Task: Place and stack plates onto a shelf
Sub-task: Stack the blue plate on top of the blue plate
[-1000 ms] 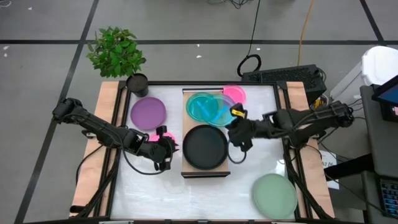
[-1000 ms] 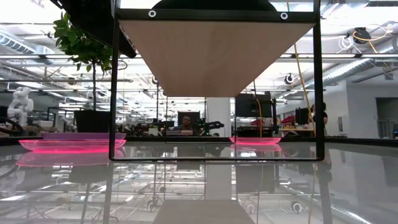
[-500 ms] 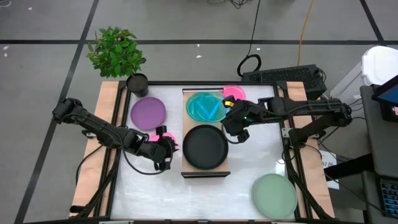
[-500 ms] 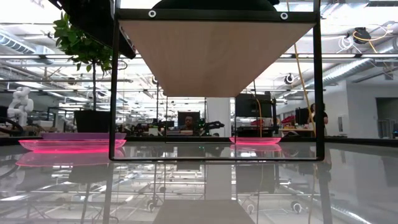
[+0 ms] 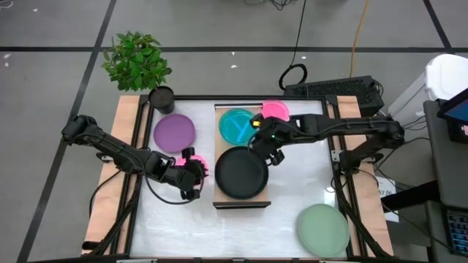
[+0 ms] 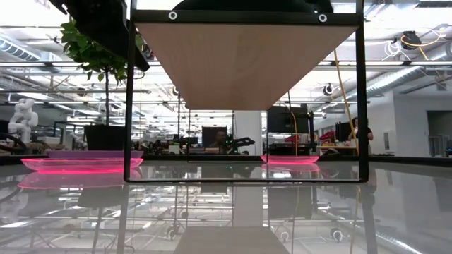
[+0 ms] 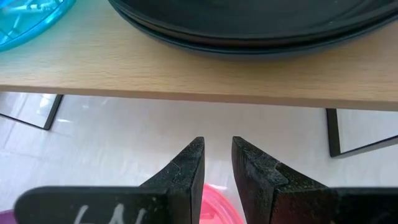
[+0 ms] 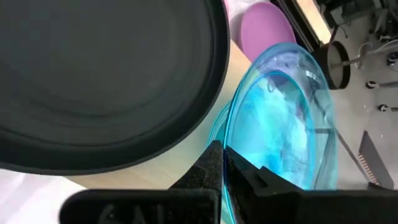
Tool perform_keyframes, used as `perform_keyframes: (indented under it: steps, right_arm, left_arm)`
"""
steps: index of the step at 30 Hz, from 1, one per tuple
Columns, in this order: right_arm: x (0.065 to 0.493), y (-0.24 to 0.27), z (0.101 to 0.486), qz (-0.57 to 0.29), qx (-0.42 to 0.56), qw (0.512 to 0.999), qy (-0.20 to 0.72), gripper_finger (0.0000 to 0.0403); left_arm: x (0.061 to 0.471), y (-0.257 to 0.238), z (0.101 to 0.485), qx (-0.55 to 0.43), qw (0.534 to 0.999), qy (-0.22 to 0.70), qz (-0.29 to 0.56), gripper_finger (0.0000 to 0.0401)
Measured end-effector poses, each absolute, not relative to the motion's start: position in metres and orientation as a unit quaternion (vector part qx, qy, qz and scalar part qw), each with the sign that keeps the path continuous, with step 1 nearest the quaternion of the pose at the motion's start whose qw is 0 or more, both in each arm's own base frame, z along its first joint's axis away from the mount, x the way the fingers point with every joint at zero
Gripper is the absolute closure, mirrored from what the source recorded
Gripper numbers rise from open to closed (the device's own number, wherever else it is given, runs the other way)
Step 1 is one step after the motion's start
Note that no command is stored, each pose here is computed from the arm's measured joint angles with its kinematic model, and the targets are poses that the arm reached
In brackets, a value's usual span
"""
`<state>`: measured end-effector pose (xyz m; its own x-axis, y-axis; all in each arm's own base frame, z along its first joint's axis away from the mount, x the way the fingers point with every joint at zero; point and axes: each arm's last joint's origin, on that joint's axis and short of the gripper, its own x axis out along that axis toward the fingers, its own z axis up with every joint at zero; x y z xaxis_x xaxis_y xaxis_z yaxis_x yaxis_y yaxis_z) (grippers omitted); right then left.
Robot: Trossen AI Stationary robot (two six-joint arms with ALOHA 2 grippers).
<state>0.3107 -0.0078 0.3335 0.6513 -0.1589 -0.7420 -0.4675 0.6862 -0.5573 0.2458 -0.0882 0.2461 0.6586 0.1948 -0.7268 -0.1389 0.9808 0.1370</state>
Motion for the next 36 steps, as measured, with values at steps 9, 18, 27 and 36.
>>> perform_keyframes:
  steps: [9,18,27,36]
  right_arm:
    - [0.318,-0.024,0.325,0.101,-0.382,0.818,0.418,0.0403]
    - [0.321,-0.031,0.320,0.116,-0.379,0.816,0.420,0.0403]
    - [0.321,-0.032,0.321,0.117,-0.391,0.815,0.412,0.0403]
    - [0.323,-0.032,0.303,0.121,-0.406,0.808,0.409,0.0403]
  left_arm:
    - [0.246,-0.088,0.246,0.033,0.910,0.403,0.093,0.0313]
    - [0.246,-0.088,0.246,0.032,0.910,0.402,0.093,0.0313]
    - [0.246,-0.088,0.246,0.031,0.910,0.402,0.093,0.0313]
    - [0.246,-0.088,0.246,0.031,0.910,0.402,0.093,0.0313]
